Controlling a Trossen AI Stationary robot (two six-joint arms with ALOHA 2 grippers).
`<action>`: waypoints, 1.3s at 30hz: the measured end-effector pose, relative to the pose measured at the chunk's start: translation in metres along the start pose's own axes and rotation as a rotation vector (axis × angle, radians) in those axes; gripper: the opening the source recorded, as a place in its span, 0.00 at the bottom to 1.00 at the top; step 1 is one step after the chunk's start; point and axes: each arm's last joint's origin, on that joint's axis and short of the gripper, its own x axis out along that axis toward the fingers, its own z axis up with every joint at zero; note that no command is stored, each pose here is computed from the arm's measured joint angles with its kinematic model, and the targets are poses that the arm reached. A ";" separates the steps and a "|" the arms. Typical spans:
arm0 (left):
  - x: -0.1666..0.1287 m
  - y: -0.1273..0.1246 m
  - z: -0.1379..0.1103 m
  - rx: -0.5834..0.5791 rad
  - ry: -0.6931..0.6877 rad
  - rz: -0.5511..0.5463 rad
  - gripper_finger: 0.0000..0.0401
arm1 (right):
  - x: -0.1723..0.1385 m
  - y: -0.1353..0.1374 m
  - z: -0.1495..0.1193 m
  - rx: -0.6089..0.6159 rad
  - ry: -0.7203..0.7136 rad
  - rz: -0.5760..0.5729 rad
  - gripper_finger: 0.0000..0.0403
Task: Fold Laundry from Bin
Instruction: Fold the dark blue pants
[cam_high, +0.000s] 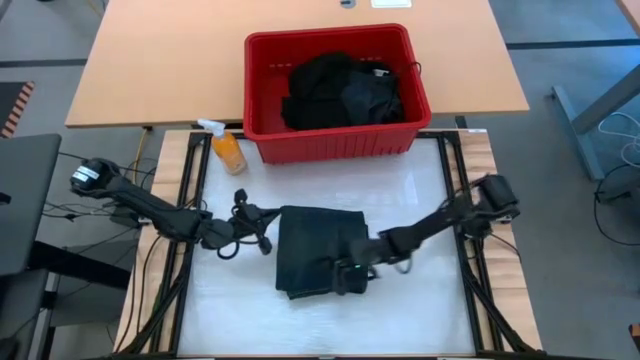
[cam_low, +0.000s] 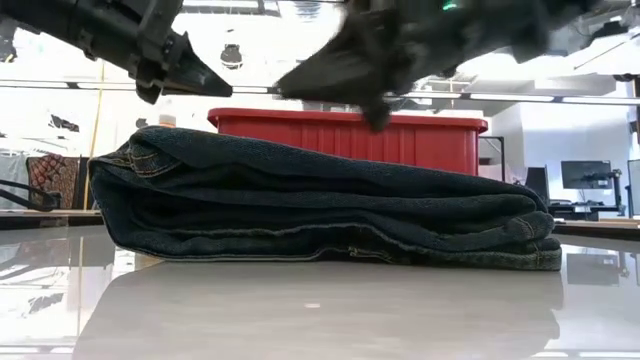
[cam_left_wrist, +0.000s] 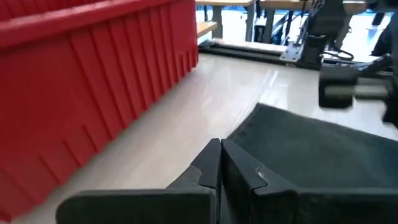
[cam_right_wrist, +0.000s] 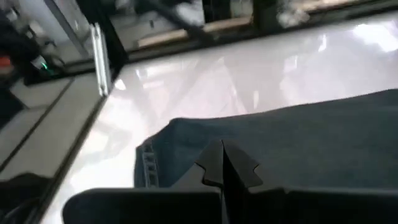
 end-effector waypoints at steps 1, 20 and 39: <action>-0.001 0.000 -0.001 0.000 0.004 -0.003 0.00 | 0.008 0.000 -0.001 -0.002 0.028 -0.008 0.04; -0.012 -0.010 -0.008 0.033 0.042 -0.064 0.00 | -0.032 -0.065 -0.072 0.126 0.247 -0.134 0.04; -0.012 -0.009 -0.008 -0.023 0.032 -0.034 0.00 | -0.159 -0.138 -0.102 -0.087 0.324 -0.209 0.04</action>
